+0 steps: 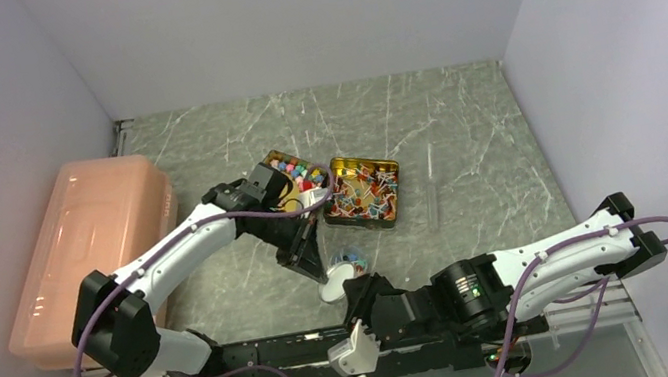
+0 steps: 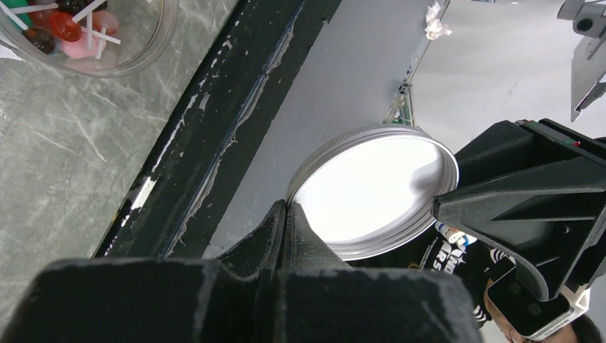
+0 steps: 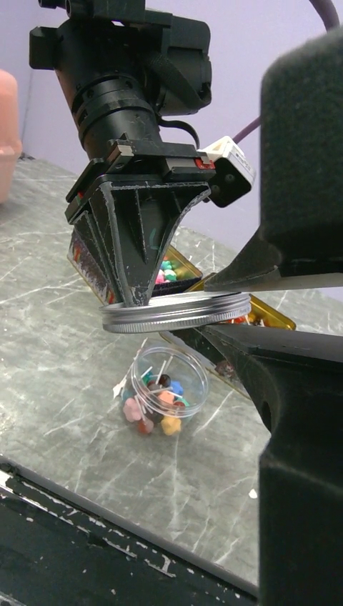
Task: Pack the candies
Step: Close the bottle lid on the packing bottle.
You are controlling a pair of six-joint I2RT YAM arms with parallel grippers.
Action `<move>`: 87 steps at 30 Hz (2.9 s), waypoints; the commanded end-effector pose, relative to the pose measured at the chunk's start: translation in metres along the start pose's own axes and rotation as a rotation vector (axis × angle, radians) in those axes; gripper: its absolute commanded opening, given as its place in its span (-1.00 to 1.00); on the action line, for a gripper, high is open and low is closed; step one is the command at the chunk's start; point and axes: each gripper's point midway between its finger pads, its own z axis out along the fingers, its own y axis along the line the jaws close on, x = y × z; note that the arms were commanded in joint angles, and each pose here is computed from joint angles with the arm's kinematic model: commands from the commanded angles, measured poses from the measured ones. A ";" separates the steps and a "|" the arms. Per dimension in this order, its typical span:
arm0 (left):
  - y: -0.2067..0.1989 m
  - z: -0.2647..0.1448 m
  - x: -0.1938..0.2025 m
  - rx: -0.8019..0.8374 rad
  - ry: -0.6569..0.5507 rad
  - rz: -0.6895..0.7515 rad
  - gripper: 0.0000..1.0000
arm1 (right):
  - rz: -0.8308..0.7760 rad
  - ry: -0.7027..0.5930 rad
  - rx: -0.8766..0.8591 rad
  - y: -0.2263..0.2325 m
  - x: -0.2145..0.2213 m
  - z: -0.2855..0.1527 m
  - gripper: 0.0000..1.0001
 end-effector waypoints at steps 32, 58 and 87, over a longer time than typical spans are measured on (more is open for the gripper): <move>0.012 -0.070 -0.060 -0.273 -0.351 0.047 -0.03 | 0.410 -0.139 0.119 -0.011 -0.001 -0.034 -0.85; -0.006 -0.118 -0.083 -0.156 -0.811 0.156 0.09 | 1.479 -0.528 0.345 -0.065 0.039 -0.028 -0.92; 0.042 -0.068 -0.058 -0.045 -0.758 0.014 0.13 | 2.324 -0.865 0.211 0.002 0.102 0.027 -0.83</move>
